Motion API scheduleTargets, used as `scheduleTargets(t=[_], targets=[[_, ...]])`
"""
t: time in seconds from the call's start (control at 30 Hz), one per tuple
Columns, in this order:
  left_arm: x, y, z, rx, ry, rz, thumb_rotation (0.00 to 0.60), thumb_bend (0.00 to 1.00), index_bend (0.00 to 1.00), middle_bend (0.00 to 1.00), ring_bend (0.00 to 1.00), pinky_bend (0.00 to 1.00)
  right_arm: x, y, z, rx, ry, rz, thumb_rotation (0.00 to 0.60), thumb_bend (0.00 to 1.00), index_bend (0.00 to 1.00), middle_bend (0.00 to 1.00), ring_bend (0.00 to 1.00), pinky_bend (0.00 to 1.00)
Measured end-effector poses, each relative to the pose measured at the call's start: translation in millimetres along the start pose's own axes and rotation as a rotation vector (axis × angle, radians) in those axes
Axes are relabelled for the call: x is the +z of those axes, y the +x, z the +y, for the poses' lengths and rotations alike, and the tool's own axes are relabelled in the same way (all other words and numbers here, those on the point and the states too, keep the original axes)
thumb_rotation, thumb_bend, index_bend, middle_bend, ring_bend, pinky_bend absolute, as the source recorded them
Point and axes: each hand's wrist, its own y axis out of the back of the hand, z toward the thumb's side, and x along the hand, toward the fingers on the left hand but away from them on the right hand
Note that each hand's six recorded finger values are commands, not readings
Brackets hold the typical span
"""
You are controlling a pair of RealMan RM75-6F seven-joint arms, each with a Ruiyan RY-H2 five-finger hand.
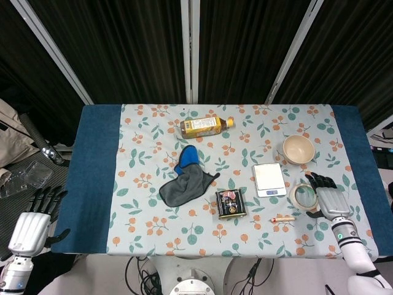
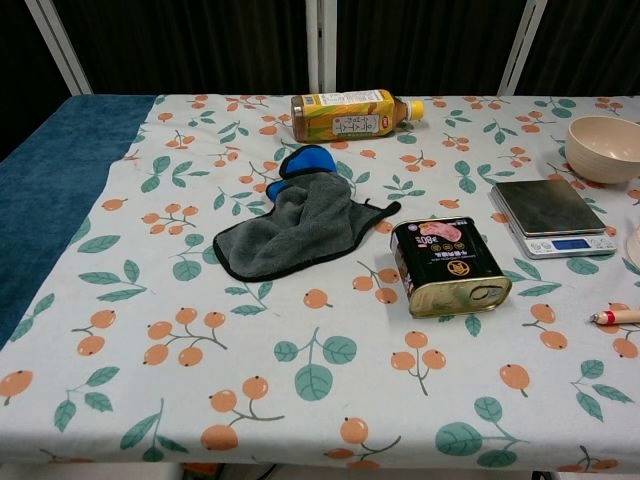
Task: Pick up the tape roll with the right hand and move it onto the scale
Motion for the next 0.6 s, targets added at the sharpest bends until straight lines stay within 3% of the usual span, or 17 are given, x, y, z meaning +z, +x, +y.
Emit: scheduleTargets(t=[0.17,0.37,0.6], targets=[[-1.1,0.5,-1.4,-0.005,0.000,0.003,0.600,0.12,0.13,0.05,0.00,0.03,6.6,-2.7,-1.5,0.015,-0.004,0.018,0.600,0.03,0.00,0.03,0.00,0.00],[-2.2,-1.1,-2.5,-0.010,0.002,0.008,0.600,0.12,0.13,0.05,0.00,0.03,10.8,-3.5,-6.7,0.048,-0.022,0.028,0.600,0.04,0.00,0.14,0.00,0.00],[-2.8,-3.7,-3.2,-0.013,0.001,0.011,0.600,0.12,0.13,0.05,0.00,0.03,12.9,-5.2,-3.9,0.024,-0.025,0.030,0.600,0.09,0.00,0.29,0.00,0.00]])
